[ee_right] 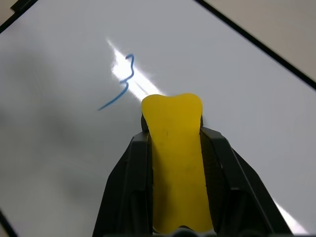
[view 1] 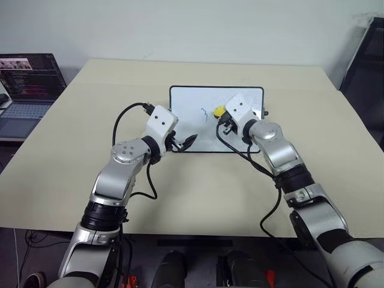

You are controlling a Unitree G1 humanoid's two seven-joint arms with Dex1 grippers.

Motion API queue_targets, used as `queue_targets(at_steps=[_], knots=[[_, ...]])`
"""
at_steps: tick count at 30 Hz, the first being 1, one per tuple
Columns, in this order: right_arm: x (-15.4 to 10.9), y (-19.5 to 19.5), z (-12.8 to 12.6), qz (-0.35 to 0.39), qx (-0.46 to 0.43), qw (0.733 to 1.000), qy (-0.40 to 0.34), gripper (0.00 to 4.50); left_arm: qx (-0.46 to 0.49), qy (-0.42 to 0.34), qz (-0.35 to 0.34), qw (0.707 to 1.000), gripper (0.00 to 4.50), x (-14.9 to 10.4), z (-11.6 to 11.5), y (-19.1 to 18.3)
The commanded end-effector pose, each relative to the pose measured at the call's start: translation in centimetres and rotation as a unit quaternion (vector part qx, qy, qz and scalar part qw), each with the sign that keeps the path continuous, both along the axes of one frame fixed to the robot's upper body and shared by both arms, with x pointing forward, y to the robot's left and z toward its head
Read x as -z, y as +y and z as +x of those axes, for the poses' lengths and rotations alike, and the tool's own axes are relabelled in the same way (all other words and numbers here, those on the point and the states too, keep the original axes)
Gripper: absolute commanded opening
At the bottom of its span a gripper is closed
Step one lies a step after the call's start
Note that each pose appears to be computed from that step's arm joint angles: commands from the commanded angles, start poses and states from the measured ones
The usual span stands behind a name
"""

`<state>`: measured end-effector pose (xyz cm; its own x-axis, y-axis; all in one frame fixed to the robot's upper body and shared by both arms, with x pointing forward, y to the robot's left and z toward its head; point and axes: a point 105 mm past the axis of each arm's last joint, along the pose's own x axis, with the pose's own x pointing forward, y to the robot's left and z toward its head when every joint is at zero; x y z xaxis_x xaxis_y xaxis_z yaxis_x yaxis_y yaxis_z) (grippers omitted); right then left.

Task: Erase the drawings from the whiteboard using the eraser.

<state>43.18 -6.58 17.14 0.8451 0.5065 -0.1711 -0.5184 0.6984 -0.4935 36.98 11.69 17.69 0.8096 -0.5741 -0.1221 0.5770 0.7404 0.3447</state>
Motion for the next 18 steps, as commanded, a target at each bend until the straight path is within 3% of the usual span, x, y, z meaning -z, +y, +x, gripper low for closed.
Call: queue_targets(at_steps=[1, 4, 11, 18], knots=[[2.4, -0.1, -1.3, -0.037, -0.024, 0.998, 0.043, 0.99, 0.017, -0.022, -0.007, 1.000, 4.50, -1.2, -0.5, -0.8], [2.5, 0.0, -1.7, -0.049, -0.028, 0.998, 0.038, 0.99, 0.019, -0.021, -0.007, 1.000, 4.50, -1.2, -0.5, -1.0], [-1.4, 0.4, 0.5, -0.026, 0.010, 0.999, -0.036, 0.99, 0.026, -0.017, -0.009, 0.999, 4.50, -0.9, -0.8, -1.6], [-2.1, 2.2, 1.3, -0.034, -0.012, 0.998, -0.043, 0.99, 0.027, -0.014, -0.010, 0.999, 4.50, -0.7, -0.9, -1.7]])
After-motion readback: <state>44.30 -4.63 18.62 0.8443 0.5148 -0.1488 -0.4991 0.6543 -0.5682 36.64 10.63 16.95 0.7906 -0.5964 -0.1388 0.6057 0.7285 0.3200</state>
